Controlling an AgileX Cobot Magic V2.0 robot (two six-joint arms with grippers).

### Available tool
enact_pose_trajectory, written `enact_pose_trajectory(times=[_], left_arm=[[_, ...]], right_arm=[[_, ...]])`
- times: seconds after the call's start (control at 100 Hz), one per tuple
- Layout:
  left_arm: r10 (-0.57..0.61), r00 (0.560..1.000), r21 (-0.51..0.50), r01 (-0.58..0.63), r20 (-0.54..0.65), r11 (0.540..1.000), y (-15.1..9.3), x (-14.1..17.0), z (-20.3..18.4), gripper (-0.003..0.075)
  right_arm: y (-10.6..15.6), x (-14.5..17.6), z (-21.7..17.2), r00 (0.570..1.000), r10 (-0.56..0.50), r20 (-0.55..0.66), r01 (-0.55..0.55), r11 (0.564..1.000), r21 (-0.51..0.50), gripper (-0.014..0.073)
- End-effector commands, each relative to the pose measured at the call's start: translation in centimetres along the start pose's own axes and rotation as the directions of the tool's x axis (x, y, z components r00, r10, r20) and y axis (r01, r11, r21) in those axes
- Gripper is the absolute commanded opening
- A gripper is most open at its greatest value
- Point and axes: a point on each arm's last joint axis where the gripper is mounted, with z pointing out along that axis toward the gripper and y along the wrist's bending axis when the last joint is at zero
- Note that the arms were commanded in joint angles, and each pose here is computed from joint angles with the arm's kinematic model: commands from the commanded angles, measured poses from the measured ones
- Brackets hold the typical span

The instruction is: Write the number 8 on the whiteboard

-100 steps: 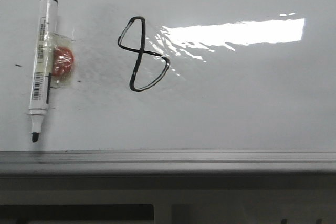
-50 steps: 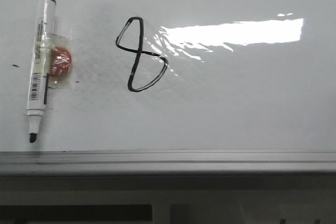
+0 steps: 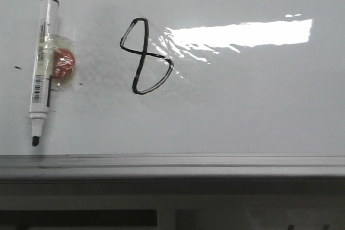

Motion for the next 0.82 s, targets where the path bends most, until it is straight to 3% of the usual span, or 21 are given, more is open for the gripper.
enact_pose_trajectory(times=[0.0,0.81], left_arm=[[-0.016,1.0,0.003,0.016,0.021,1.0,0.12,0.83,0.22,-0.002],[-0.016,1.0,0.003,0.016,0.021,1.0,0.12,0.83,0.22,-0.002]], right_arm=[[-0.04,0.04,-0.02,0.999,-0.013,0.044,0.012,1.0,0.009,-0.0063],[-0.05,0.34,-0.01,1.0,-0.02,0.01,0.02,1.0,0.01,-0.0063]])
